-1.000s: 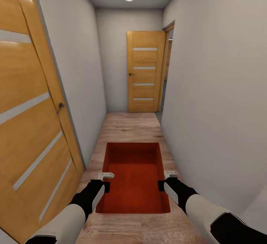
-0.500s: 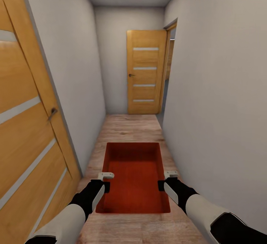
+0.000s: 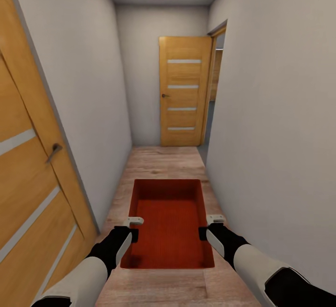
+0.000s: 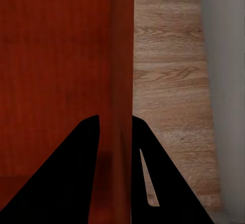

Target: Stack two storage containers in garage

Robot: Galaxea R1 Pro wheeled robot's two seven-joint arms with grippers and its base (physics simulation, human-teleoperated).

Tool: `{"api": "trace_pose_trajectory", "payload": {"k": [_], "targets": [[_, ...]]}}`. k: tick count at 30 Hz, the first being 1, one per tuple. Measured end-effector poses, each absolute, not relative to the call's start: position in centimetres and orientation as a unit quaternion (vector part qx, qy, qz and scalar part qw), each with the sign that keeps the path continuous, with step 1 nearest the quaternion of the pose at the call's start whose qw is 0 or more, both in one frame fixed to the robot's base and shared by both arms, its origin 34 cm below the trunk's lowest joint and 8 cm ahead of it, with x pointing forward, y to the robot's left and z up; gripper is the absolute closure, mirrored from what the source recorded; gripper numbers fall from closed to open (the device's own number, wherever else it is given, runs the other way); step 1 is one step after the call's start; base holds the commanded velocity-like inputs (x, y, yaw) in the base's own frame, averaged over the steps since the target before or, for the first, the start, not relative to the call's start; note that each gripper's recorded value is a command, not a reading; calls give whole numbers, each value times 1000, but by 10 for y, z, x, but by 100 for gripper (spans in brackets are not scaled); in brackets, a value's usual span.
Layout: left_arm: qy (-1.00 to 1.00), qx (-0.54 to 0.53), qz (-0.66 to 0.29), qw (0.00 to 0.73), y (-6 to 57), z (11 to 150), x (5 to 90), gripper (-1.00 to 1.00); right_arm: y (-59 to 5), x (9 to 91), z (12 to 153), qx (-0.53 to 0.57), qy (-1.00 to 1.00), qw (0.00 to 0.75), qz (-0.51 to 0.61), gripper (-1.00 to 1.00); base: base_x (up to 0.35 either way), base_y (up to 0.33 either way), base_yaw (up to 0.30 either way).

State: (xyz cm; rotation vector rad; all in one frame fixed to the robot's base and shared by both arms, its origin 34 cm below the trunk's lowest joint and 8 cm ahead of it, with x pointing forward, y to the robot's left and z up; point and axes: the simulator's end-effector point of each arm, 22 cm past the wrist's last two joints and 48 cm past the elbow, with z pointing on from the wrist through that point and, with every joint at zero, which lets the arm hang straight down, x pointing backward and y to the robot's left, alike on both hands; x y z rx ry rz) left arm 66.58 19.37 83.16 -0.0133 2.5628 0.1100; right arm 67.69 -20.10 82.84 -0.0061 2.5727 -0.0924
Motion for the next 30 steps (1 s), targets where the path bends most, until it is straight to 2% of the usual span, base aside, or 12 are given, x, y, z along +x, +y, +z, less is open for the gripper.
{"api": "trace_pose_trajectory", "payload": {"k": [30], "targets": [[957, -5, 41, 287, 194, 831, 666, 100, -201, 677, 828, -1, 959, 283, -34, 100, 322, 0, 0]]}}
